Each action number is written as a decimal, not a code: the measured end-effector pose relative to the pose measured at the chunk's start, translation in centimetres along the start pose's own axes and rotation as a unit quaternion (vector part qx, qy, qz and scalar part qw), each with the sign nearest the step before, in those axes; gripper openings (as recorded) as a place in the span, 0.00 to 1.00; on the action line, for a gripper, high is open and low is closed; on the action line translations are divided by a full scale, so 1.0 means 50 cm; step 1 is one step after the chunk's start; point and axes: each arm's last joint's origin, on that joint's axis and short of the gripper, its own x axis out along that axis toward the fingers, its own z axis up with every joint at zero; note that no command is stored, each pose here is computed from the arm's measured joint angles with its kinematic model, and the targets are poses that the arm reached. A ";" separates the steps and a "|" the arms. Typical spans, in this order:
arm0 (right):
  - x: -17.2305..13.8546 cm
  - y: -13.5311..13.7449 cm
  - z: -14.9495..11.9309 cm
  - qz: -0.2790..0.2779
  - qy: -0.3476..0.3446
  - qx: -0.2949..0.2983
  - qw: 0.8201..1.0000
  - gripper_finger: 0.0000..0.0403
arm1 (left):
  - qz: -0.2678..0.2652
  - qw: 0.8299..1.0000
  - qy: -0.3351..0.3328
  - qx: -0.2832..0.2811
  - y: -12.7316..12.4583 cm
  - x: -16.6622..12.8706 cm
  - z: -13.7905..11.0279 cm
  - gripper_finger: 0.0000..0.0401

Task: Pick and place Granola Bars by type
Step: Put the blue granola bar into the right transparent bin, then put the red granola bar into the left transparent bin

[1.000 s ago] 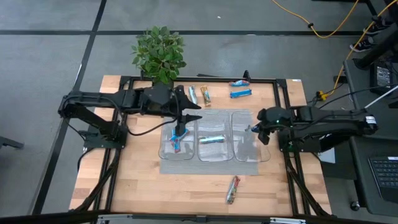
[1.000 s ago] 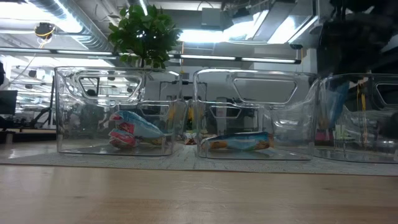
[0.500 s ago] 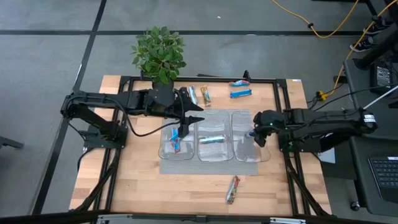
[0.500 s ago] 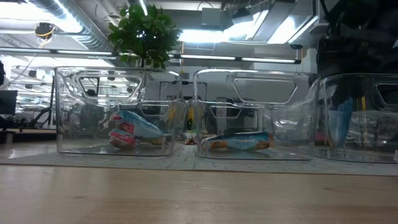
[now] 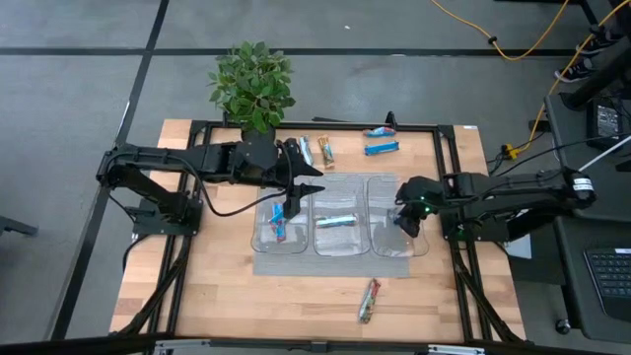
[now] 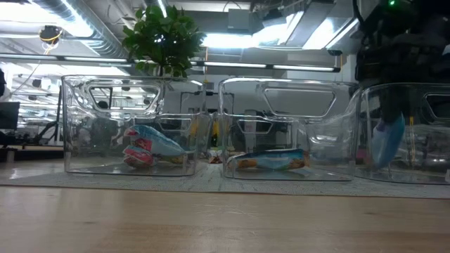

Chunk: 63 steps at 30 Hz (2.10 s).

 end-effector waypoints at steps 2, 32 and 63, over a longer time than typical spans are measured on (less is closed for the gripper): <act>0.003 0.001 0.000 0.008 0.007 0.000 1.000 0.39 | -0.002 1.000 0.000 0.000 -0.002 0.000 0.000 0.41; -0.121 0.189 0.032 0.227 -0.020 -0.291 0.929 0.59 | -0.022 1.000 0.006 0.019 -0.006 -0.001 -0.002 0.41; 0.192 0.335 -0.015 0.143 0.054 -0.536 0.830 0.73 | -0.086 0.992 0.083 0.039 -0.046 -0.011 -0.035 0.41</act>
